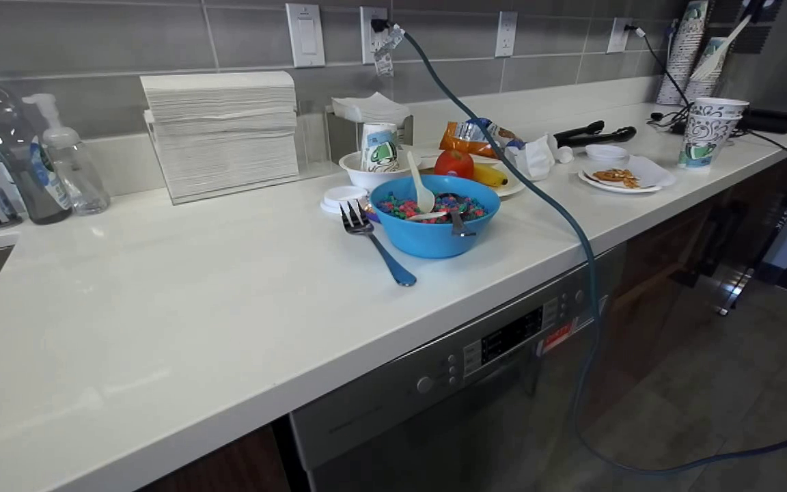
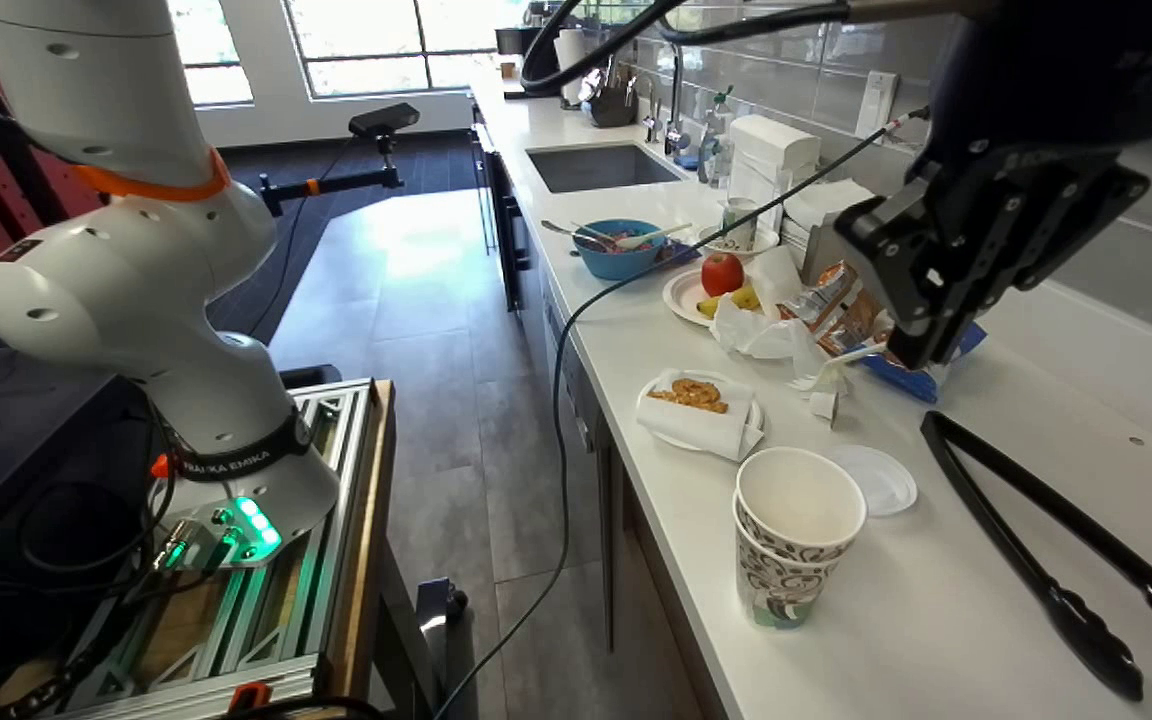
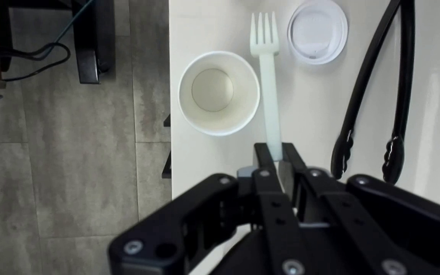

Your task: Remove the plastic fork from the cup and put it on the counter

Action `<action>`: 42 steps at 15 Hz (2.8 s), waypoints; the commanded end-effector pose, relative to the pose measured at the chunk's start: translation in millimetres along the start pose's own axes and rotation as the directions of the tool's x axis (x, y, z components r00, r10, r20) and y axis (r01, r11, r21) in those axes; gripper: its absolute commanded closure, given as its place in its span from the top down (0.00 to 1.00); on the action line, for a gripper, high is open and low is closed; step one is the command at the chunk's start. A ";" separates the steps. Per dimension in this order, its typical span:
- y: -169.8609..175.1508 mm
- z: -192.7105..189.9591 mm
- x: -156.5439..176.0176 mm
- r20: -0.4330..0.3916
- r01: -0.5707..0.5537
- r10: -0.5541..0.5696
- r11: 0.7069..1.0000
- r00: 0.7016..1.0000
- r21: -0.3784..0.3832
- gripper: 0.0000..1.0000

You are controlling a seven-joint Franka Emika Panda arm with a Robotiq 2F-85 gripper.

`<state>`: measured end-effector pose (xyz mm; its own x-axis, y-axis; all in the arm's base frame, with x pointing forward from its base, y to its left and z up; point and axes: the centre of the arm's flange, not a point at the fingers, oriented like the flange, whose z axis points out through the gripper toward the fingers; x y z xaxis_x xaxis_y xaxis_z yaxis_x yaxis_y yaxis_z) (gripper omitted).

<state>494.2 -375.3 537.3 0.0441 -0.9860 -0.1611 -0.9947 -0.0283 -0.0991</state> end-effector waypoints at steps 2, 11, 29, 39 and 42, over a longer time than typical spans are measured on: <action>-16.4 18.4 -25.5 0.117 0.031 -0.029 0.999 0.993 -0.017 0.03; -33.5 96.6 -99.0 0.222 0.168 -0.133 0.975 0.966 -0.147 0.03; -57.1 172.7 -191.6 0.277 0.308 -0.238 0.920 0.931 -0.241 0.03; -85.0 259.8 -272.1 0.339 0.583 -0.496 0.776 0.800 -0.240 0.03; -94.5 276.3 -277.9 0.311 0.633 -0.563 0.747 0.765 -0.204 0.03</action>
<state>595.7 -58.9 336.1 0.5599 -0.7194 -0.4112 -0.7716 -0.6335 0.0577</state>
